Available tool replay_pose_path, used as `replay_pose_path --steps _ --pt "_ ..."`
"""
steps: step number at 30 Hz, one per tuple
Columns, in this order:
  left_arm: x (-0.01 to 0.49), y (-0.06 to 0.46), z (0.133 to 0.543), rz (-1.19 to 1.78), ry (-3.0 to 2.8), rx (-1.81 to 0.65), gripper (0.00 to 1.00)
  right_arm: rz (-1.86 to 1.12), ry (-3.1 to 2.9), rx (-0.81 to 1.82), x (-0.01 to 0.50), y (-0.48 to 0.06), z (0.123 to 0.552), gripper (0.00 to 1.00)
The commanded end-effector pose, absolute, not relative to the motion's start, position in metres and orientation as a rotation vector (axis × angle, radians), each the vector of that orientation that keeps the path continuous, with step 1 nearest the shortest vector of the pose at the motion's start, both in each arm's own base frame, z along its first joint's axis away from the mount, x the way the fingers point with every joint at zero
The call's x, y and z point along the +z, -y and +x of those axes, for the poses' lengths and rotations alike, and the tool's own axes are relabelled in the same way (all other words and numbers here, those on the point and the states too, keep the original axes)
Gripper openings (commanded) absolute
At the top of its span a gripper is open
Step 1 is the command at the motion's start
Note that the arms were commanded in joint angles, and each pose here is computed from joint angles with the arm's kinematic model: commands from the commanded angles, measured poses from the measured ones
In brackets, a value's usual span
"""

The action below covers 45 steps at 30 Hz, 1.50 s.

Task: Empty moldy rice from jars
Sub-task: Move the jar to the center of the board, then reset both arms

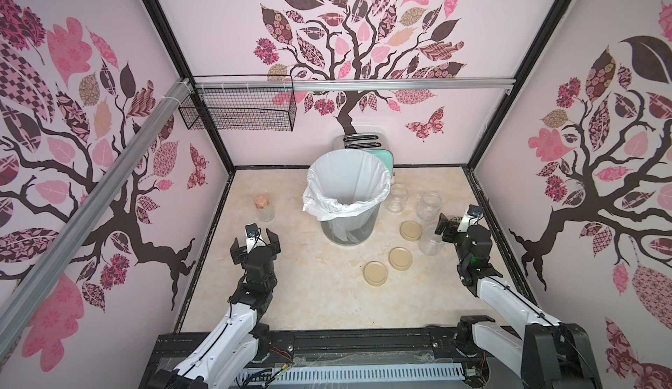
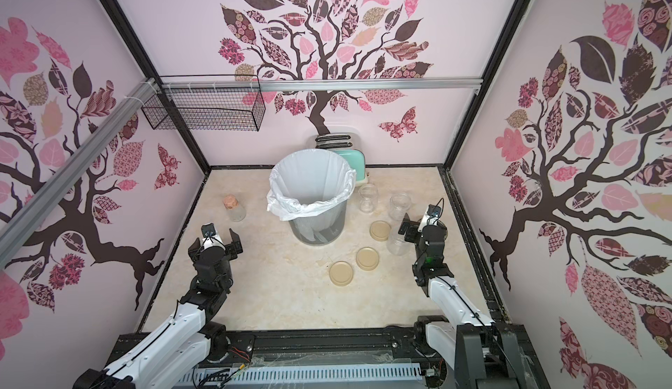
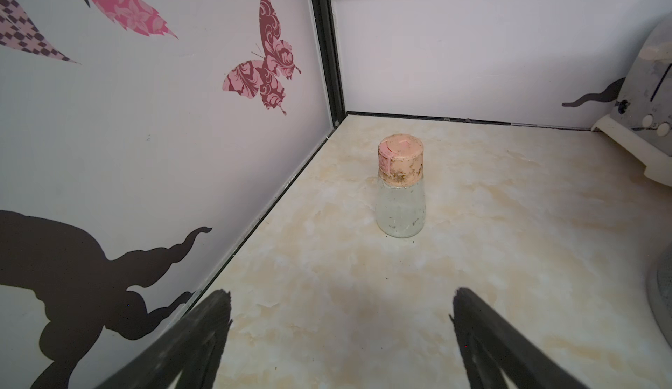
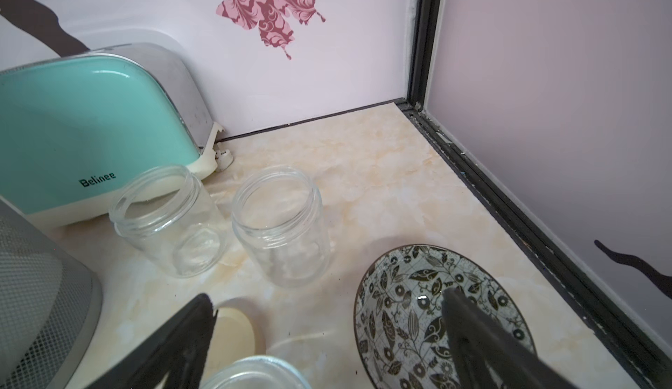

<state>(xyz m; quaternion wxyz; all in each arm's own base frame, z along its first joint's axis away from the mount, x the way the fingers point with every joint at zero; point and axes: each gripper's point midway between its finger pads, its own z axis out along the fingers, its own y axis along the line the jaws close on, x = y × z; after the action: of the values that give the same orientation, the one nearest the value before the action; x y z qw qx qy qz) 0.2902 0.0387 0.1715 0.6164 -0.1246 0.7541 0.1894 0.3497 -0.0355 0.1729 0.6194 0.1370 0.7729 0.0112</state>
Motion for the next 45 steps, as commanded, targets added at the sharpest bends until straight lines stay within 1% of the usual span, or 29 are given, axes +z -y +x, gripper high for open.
replay_pose_path --steps 1,8,14,16,20,27,30,32,35,36,38,40,42,45 --pt "0.179 -0.044 0.288 -0.337 -1.691 0.428 0.98 0.403 -1.803 0.247 0.177 0.036 0.357 0.99" --pt "0.179 -0.043 0.290 -0.324 -1.698 0.433 0.98 0.421 -1.963 0.462 0.147 0.009 0.354 0.99" --pt "0.179 -0.043 0.290 -0.328 -1.700 0.432 0.98 0.457 -2.021 0.740 0.129 -0.023 0.353 1.00" --pt "0.178 -0.043 0.290 -0.330 -1.701 0.433 0.98 0.446 -2.016 0.805 0.130 -0.034 0.352 0.99" --pt "0.178 -0.043 0.290 -0.334 -1.702 0.433 0.98 0.415 -2.005 0.814 0.137 -0.050 0.354 1.00" --pt "0.177 -0.043 0.290 -0.344 -1.699 0.415 0.98 0.323 -1.992 0.936 0.151 -0.098 0.359 1.00" --pt "0.178 -0.043 0.290 -0.344 -1.694 0.418 0.98 0.283 -2.000 0.844 0.159 -0.091 0.366 1.00" --pt "0.176 -0.043 0.290 -0.341 -1.696 0.422 0.98 0.262 -2.008 0.686 0.165 -0.075 0.370 0.99" --pt "0.175 -0.043 0.291 -0.337 -1.692 0.421 0.98 0.246 -1.972 0.363 0.173 -0.031 0.374 0.99" --pt "0.174 -0.042 0.292 -0.335 -1.692 0.418 0.98 0.234 -1.953 0.311 0.172 -0.021 0.374 0.99" --pt "0.170 -0.043 0.296 -0.335 -1.699 0.409 0.98 0.253 -1.912 0.257 0.167 0.004 0.374 0.99" --pt "0.164 -0.048 0.301 -0.361 -1.705 0.391 0.98 0.258 -1.933 0.206 0.151 0.022 0.375 0.99" --pt "0.158 -0.051 0.307 -0.377 -1.712 0.372 0.98 0.197 -1.978 0.172 0.132 0.021 0.375 0.99" --pt "0.153 -0.049 0.323 -0.339 -1.729 0.347 0.98 0.140 -1.931 0.248 0.120 0.008 0.374 1.00"
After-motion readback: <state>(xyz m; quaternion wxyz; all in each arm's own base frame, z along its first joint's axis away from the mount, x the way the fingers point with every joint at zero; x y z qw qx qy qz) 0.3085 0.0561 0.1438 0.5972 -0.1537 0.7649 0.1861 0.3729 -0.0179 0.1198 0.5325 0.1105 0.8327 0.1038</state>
